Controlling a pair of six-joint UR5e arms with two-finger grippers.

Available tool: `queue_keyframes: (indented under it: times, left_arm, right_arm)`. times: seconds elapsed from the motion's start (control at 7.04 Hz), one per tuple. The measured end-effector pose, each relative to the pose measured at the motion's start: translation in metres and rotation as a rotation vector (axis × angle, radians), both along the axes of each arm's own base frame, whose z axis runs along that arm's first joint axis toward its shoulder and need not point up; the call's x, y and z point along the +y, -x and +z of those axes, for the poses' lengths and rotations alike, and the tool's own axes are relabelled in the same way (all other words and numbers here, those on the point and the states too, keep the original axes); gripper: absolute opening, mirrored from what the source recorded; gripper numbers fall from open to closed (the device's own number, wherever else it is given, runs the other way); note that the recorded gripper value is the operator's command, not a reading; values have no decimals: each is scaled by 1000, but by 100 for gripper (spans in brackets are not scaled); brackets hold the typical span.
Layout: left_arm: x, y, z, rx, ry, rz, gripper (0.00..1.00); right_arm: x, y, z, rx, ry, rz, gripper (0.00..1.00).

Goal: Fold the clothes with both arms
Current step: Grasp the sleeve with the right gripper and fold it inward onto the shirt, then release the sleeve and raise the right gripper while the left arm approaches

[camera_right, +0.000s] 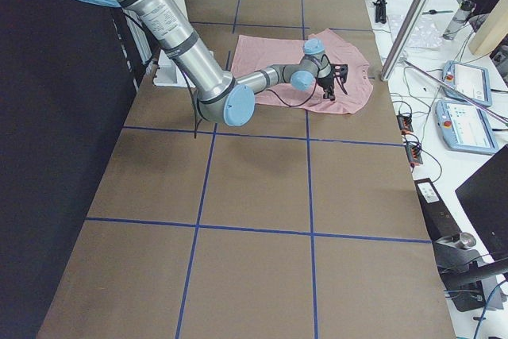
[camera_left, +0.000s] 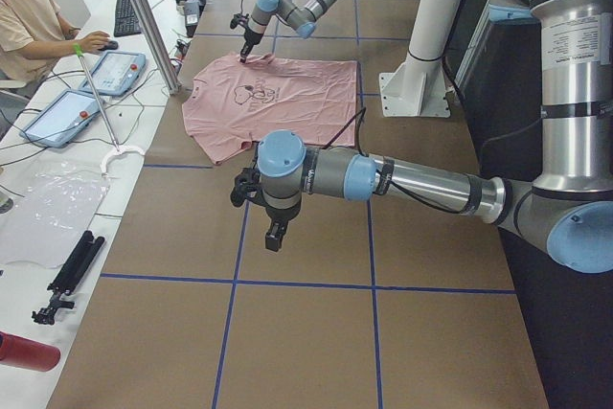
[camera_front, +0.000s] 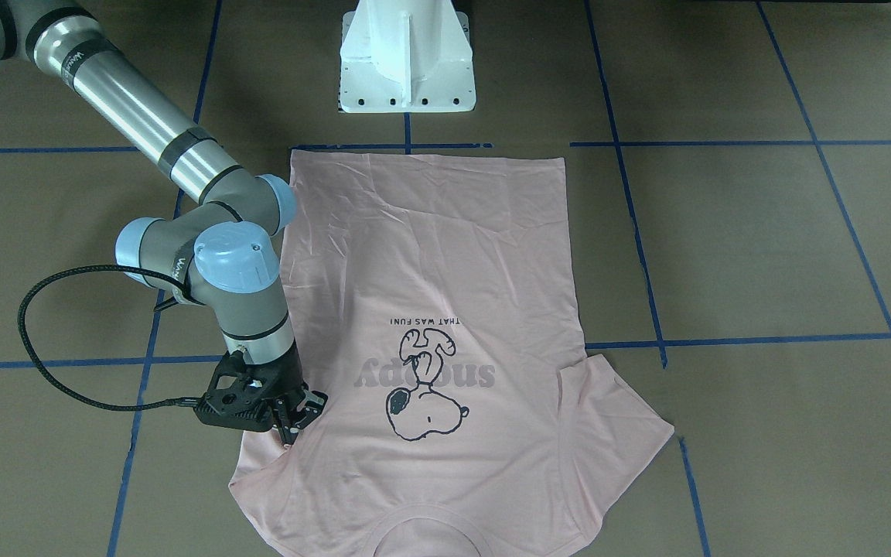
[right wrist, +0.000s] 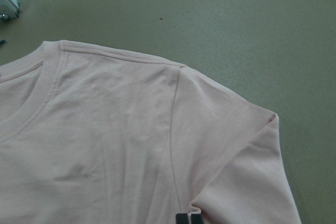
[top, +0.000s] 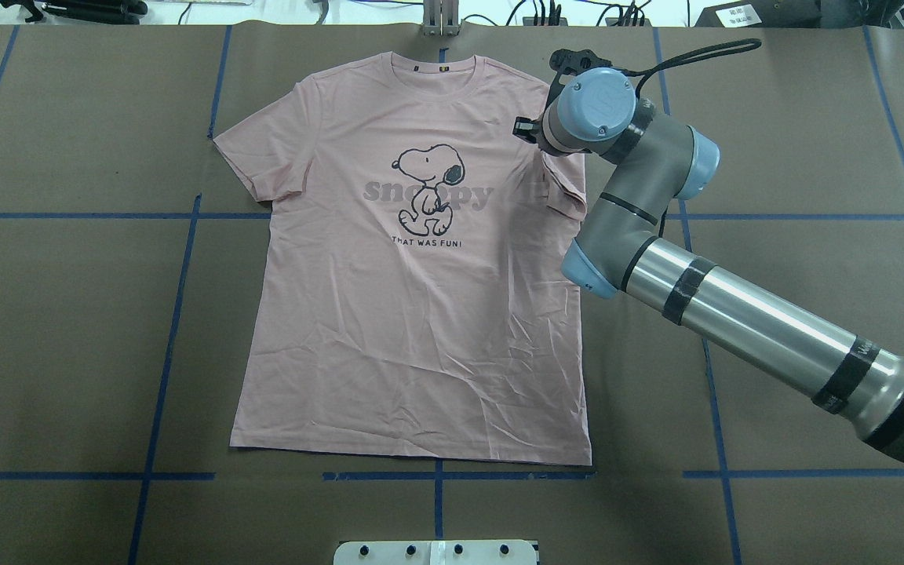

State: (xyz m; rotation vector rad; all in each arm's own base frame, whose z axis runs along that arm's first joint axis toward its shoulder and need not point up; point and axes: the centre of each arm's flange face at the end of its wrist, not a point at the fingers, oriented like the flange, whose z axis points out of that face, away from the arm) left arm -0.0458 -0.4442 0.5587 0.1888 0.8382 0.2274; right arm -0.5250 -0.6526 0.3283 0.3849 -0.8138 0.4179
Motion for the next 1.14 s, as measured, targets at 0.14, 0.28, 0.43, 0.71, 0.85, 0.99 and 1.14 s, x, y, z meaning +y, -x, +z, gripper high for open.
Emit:
queue_keyframes:
  times: [0.14, 0.28, 0.43, 0.71, 0.85, 0.99, 1.14]
  left_arm:
    - [-1, 0, -2, 0, -5, 0, 100]
    - [-1, 0, -4, 0, -9, 0, 100]
    - [-1, 0, -7, 1, -15, 0, 100]
    - [-2, -1, -12, 4, -23, -1, 100]
    - [-1, -3, -18, 27, -30, 3, 100]
    - [0, -7, -28, 76, -47, 14, 100]
    - [2, -11, -39, 120, -69, 23, 100]
  right_arm:
    - [-2, 1, -2, 7, -8, 12, 0]
    - [-4, 2, -4, 11, -12, 19, 14]
    - [-6, 4, -7, 13, -13, 23, 99]
    - [-8, 5, -9, 17, -17, 32, 100]
    - [-8, 4, -10, 20, -22, 39, 100]
    - [-7, 2, -16, 13, -31, 39, 100]
    - [-4, -7, -26, -12, -38, 29, 100]
